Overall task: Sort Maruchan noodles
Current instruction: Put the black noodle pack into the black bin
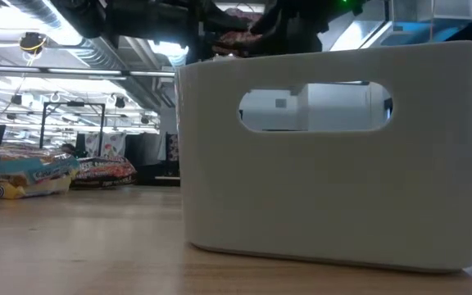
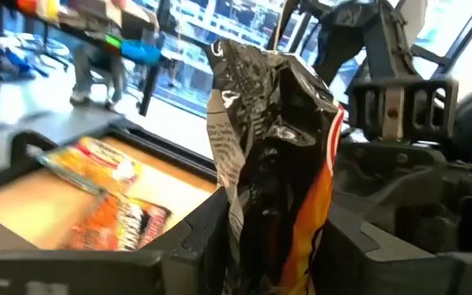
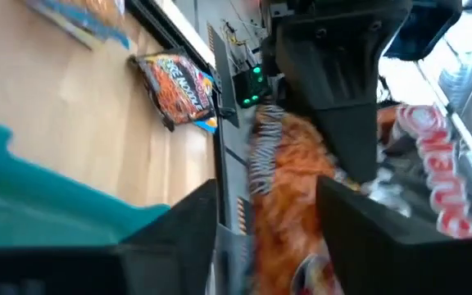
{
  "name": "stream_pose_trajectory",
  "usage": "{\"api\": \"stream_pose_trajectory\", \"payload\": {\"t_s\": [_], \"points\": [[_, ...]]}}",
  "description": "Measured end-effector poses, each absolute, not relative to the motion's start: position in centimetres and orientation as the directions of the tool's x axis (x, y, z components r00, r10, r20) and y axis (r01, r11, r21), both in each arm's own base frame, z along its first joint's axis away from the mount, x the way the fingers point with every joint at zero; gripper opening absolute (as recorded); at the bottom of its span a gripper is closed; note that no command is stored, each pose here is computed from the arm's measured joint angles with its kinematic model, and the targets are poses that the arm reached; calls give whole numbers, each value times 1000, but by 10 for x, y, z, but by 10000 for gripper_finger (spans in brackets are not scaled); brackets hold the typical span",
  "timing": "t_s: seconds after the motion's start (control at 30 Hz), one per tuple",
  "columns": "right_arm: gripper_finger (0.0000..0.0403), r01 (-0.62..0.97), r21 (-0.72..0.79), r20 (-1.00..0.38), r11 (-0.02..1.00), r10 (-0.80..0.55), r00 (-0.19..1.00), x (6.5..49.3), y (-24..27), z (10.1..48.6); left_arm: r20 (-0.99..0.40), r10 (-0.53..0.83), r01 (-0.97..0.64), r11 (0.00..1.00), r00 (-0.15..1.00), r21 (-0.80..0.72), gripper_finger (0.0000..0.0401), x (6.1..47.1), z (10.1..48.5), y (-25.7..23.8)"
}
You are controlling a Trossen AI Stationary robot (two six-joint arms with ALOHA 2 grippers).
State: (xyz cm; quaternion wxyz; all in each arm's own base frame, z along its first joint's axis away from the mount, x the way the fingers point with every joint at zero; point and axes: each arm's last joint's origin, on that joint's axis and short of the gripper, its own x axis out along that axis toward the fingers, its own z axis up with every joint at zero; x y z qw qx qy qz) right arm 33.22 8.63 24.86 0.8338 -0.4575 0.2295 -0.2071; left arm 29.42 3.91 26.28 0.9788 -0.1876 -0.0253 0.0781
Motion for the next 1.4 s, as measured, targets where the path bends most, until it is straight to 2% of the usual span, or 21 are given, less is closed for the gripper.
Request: {"api": "stream_pose_trajectory", "payload": {"t_s": [0.13,0.23,0.33,0.47,0.6,0.7,0.8,0.9,1.13,1.4], "points": [[249,201,-790,-175,579,-528,831,324,95,259,40,178,-156,934,983,-320,127,288,271,43],[265,225,-730,-175,645,-494,852,316,98,270,35,180,-165,951,983,-263,127,288,270,43],[270,216,-642,-191,735,-427,884,305,97,283,-18,166,-167,975,986,-150,127,288,265,42],[270,185,-494,-224,849,-330,917,290,87,299,-125,64,-55,996,990,71,127,289,255,27],[271,168,-338,-250,926,-260,932,286,69,307,-183,5,46,960,983,275,128,290,249,6],[271,138,-220,-290,966,-200,936,291,55,303,-190,25,45,933,981,356,128,290,248,-5],[271,101,-112,-339,989,-133,931,301,41,293,-194,78,2,924,978,382,128,290,247,-10],[271,86,-83,-361,993,-110,926,309,34,284,-210,114,-26,923,971,384,128,290,245,-9],[265,105,-110,-466,988,-145,873,326,22,279,-290,152,-44,937,945,347,128,288,237,-3],[229,73,-187,-673,980,-182,717,360,6,290,-302,173,-69,943,937,324,128,287,236,4]]}}
